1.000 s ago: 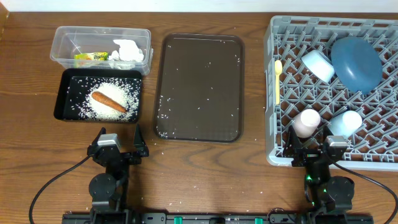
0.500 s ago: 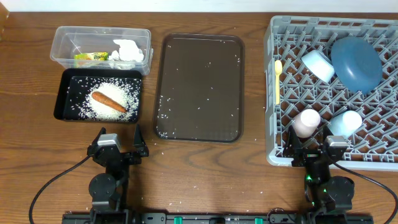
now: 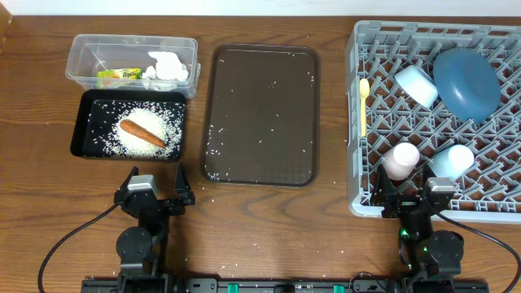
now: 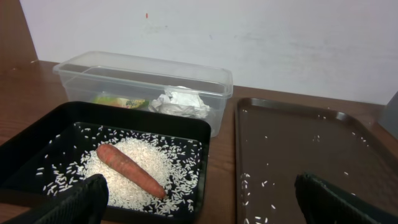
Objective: Sort waste into correct bins and load items into the dishwasher rack
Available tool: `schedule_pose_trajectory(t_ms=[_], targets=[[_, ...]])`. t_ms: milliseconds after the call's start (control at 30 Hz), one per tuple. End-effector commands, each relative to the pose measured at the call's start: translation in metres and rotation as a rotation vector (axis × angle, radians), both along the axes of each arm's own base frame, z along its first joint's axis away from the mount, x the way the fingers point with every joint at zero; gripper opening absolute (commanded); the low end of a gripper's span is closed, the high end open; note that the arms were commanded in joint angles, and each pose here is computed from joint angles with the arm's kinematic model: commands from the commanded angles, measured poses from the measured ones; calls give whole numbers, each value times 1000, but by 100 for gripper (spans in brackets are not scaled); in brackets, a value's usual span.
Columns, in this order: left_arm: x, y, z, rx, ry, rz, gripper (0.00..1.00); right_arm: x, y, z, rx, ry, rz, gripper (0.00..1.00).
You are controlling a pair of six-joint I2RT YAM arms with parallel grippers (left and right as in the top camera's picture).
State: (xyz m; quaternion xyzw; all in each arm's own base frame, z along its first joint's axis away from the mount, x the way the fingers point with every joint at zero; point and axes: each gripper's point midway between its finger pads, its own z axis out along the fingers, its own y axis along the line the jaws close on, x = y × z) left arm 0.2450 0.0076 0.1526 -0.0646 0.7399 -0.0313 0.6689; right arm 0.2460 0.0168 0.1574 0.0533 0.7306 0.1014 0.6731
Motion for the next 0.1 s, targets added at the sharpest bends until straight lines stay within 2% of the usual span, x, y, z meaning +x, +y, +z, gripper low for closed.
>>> schedule_pose_trajectory(t_ms=[0, 67], targets=[[-1, 0, -16, 18, 53, 3, 98, 0, -1, 0, 11, 0, -3, 99], [-1, 0, -16, 18, 53, 3, 98, 0, -1, 0, 11, 0, -3, 99]])
